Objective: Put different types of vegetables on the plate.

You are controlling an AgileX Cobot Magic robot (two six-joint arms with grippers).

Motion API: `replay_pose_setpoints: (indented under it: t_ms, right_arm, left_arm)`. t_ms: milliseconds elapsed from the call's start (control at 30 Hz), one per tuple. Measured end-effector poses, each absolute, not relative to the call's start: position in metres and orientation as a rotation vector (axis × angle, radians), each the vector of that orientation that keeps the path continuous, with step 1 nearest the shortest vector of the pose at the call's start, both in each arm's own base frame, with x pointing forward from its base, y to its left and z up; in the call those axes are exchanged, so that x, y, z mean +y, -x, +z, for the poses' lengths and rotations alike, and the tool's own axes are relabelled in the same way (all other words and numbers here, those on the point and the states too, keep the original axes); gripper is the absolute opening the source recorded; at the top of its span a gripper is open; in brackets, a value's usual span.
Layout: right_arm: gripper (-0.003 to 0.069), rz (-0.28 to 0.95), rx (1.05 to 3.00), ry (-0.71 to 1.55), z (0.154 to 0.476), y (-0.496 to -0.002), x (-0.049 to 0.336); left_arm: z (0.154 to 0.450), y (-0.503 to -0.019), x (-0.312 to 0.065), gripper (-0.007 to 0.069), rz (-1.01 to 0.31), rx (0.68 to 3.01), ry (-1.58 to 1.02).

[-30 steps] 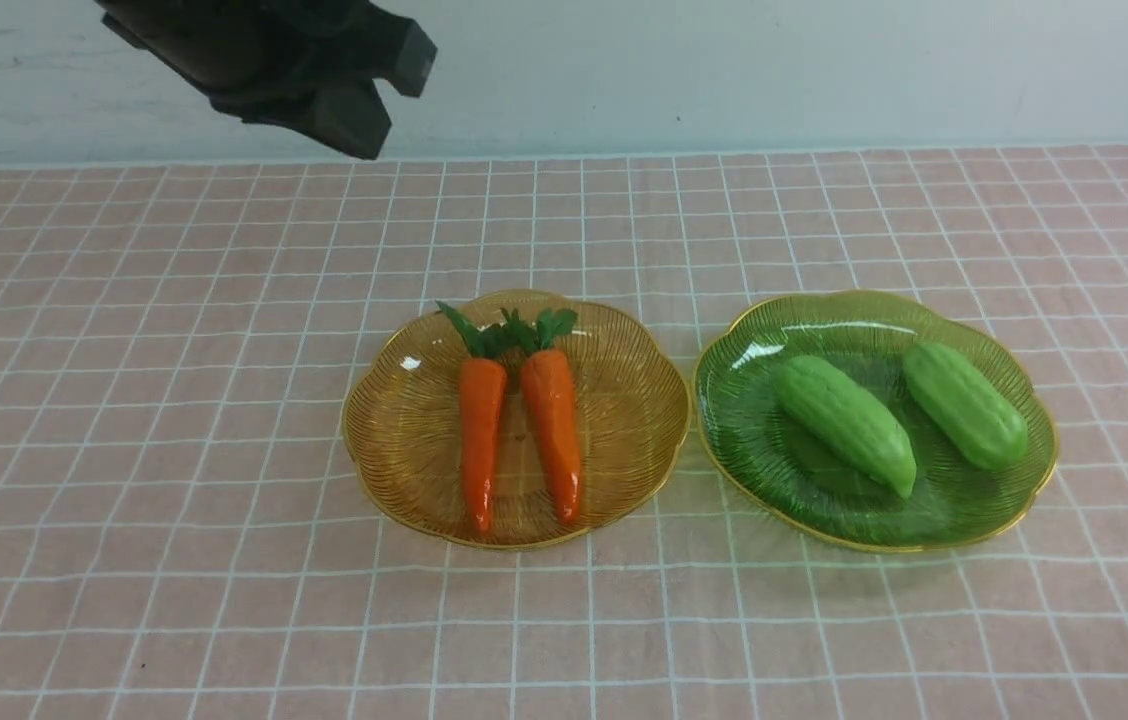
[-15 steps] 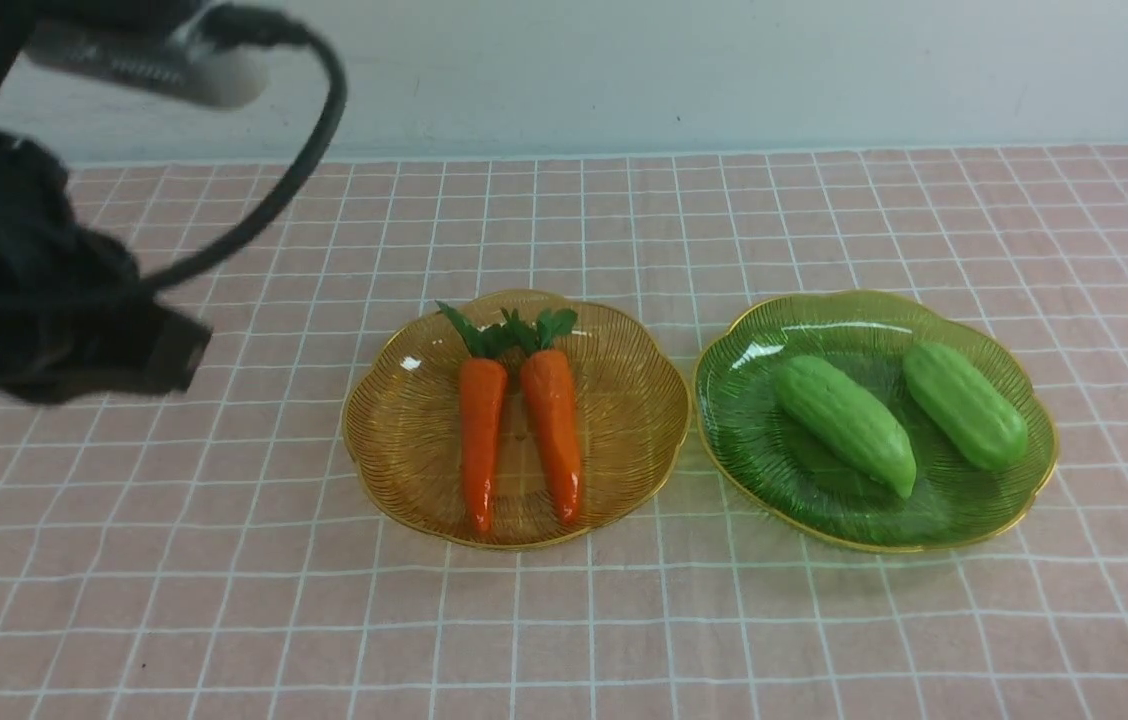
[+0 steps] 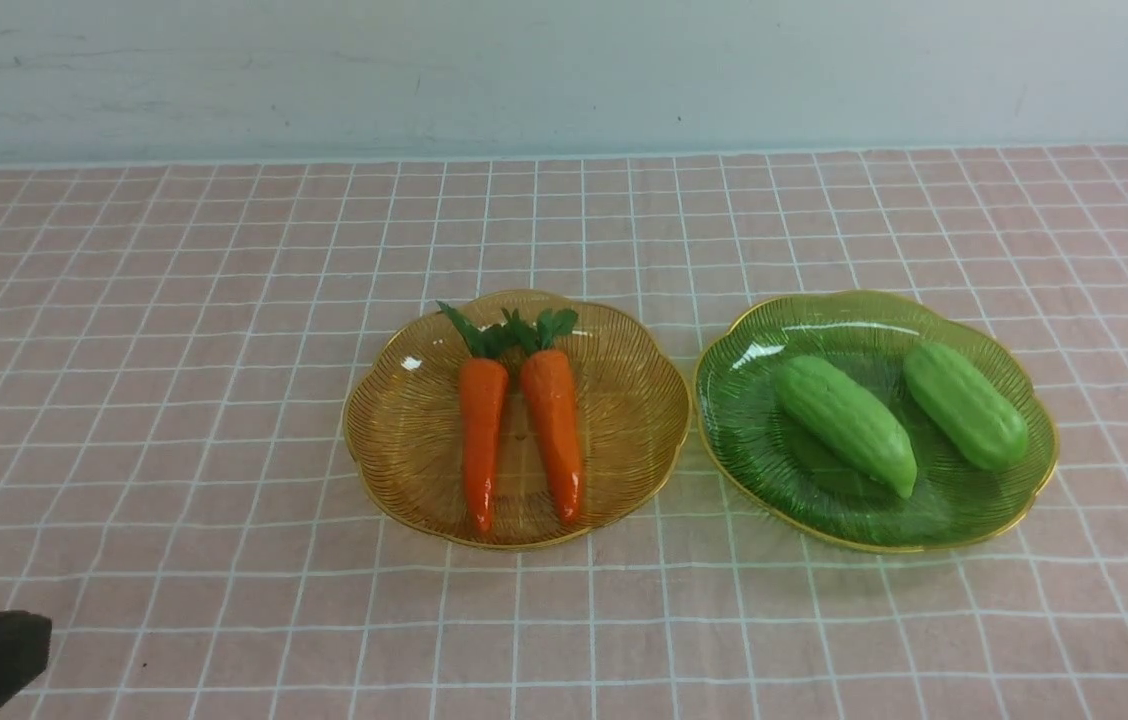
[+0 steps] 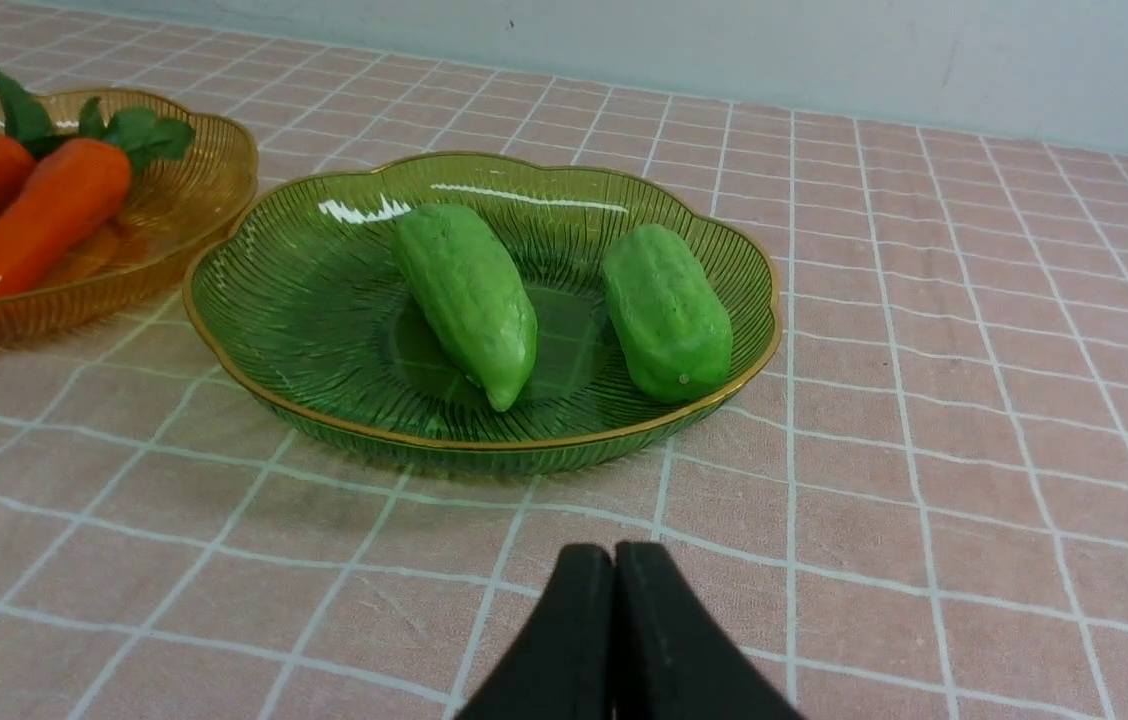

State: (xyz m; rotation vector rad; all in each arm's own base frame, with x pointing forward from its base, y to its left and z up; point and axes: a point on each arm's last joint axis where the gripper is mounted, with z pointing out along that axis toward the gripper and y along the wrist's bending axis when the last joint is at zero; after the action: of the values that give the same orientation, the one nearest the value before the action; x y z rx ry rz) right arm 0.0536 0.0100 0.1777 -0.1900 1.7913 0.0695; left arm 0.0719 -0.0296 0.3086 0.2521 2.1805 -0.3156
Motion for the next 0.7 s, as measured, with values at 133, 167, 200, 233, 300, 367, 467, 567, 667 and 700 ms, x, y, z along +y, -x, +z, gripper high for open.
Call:
replay_pose_setpoints:
  t_ms: [133, 167, 200, 233, 300, 367, 467, 567, 667, 700]
  right_arm:
    - [-0.0016, 0.070, 1.792, 0.190, 0.178, -0.054, 0.010]
    - [-0.0016, 0.070, 1.792, 0.190, 0.178, -0.054, 0.010]
    - [-0.0016, 0.070, 1.792, 0.190, 0.178, -0.054, 0.010]
    - [-0.0016, 0.070, 1.792, 0.190, 0.178, -0.054, 0.010]
    - [-0.0016, 0.070, 1.792, 0.190, 0.178, -0.054, 0.010]
    - [-0.0016, 0.070, 1.792, 0.190, 0.178, -0.054, 0.010]
    - [-0.0016, 0.070, 1.792, 0.190, 0.178, -0.054, 0.010]
    - [-0.0016, 0.071, 1.792, 0.189, 0.178, -0.054, 0.010]
    - [-0.0016, 0.071, 1.792, 0.189, 0.178, -0.054, 0.010]
    - [-0.0016, 0.071, 1.792, 0.189, 0.178, -0.054, 0.010]
  left_arm:
    - [0.277, -0.058, -0.023, -0.0003, -0.399, 1.953, -0.131]
    - [0.274, -0.057, -0.023, -0.0003, -0.405, 1.934, -0.125]
    - [0.268, -0.055, -0.022, -0.0003, -0.416, 1.895, -0.112]
    - [0.257, -0.052, -0.021, -0.0003, -0.428, 1.843, -0.101]
    - [0.244, -0.050, -0.020, -0.0003, -0.429, 1.837, -0.099]
    - [0.233, -0.049, -0.019, -0.0003, -0.427, 1.842, -0.098]
    - [0.217, -0.049, -0.019, -0.0003, -0.423, 1.869, -0.097]
    - [0.201, -0.051, -0.018, -0.0003, -0.351, 1.903, -0.137]
    - [0.190, -0.053, -0.015, -0.0003, -0.277, 1.924, -0.172]
    - [0.189, -0.053, -0.015, -0.0003, -0.270, 1.925, -0.174]
